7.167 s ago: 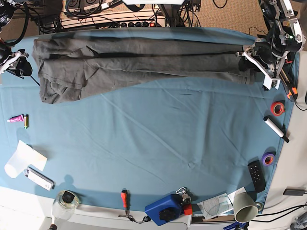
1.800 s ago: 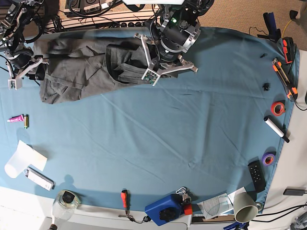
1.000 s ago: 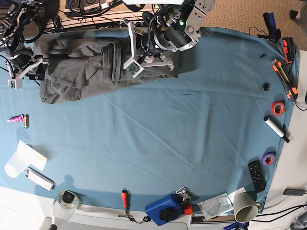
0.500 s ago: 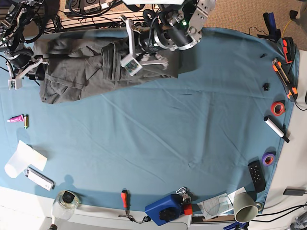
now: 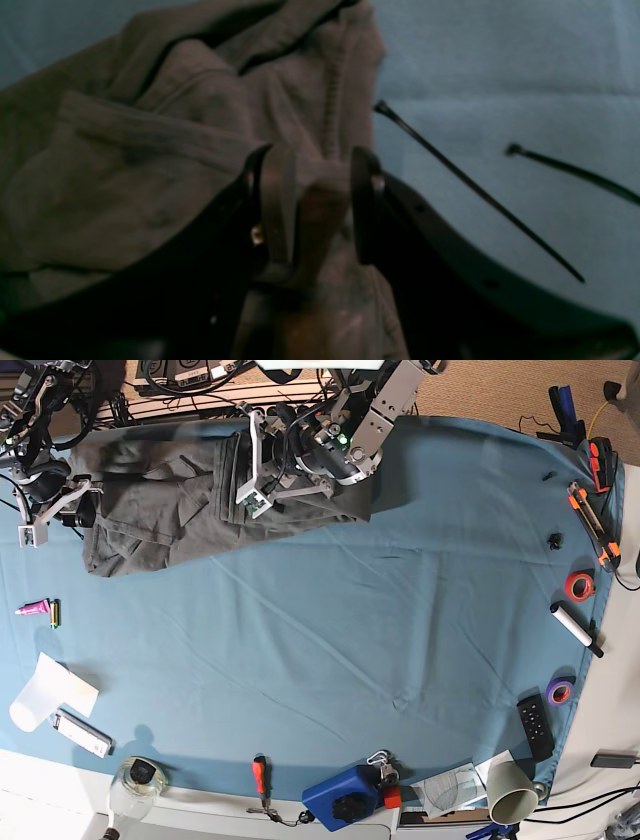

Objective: Fold the T-shirt properly
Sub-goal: 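Lower the strip end onto the shirt and open the left gripper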

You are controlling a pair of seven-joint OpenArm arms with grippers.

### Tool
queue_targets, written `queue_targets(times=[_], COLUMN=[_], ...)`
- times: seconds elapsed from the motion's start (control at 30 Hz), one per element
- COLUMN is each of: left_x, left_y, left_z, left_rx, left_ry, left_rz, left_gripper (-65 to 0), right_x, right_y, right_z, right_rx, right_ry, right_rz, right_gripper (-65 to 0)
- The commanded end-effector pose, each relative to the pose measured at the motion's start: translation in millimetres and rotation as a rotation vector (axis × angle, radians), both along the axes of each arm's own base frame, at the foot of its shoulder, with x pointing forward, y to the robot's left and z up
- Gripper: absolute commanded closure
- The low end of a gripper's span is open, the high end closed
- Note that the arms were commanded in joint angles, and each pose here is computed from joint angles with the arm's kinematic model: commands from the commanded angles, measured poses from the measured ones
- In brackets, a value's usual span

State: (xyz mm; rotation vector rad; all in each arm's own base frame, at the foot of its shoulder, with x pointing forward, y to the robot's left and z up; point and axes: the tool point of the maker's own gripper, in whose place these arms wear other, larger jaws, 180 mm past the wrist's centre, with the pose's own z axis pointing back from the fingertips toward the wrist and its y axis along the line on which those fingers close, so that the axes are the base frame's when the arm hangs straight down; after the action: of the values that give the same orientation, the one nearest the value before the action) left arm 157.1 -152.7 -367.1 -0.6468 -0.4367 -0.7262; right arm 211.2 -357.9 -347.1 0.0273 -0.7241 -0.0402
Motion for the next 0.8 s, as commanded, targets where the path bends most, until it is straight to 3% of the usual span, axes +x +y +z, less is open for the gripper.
queue_targets(times=[0.0,0.13,0.3,0.43,0.57,0.77], left_x=[15,37,51,73,91,100], left_y=[-11,4,20,43,69,121], left_z=[25,28,22,26,32,20], left_rx=[-0.06,0.028,0.12,0.172,0.179,0.255], left_ry=[-0.065,-0.178,-0.234,-0.275,-0.283,-0.28], left_rz=[0.017,0.044,0.079,0.174,0.276,0.34], left_gripper=[0.0,0.0,0.0,0.0,0.0,0.0], right_x=[8,8,8,8,8,8], right_y=[-5,-5,-5,-5,-5,-5], right_z=[14,14,14,14,14,14], right_rx=[-0.022,-0.023,-0.023,-0.023,-0.023,-0.023], right_ry=[-0.045,-0.041,-0.041,-0.041,-0.042,-0.043], right_rz=[0.012,0.012,0.012,0.012,0.011,0.012], right_gripper=[-19.0,-19.0,-19.0,-19.0,-19.0,-19.0])
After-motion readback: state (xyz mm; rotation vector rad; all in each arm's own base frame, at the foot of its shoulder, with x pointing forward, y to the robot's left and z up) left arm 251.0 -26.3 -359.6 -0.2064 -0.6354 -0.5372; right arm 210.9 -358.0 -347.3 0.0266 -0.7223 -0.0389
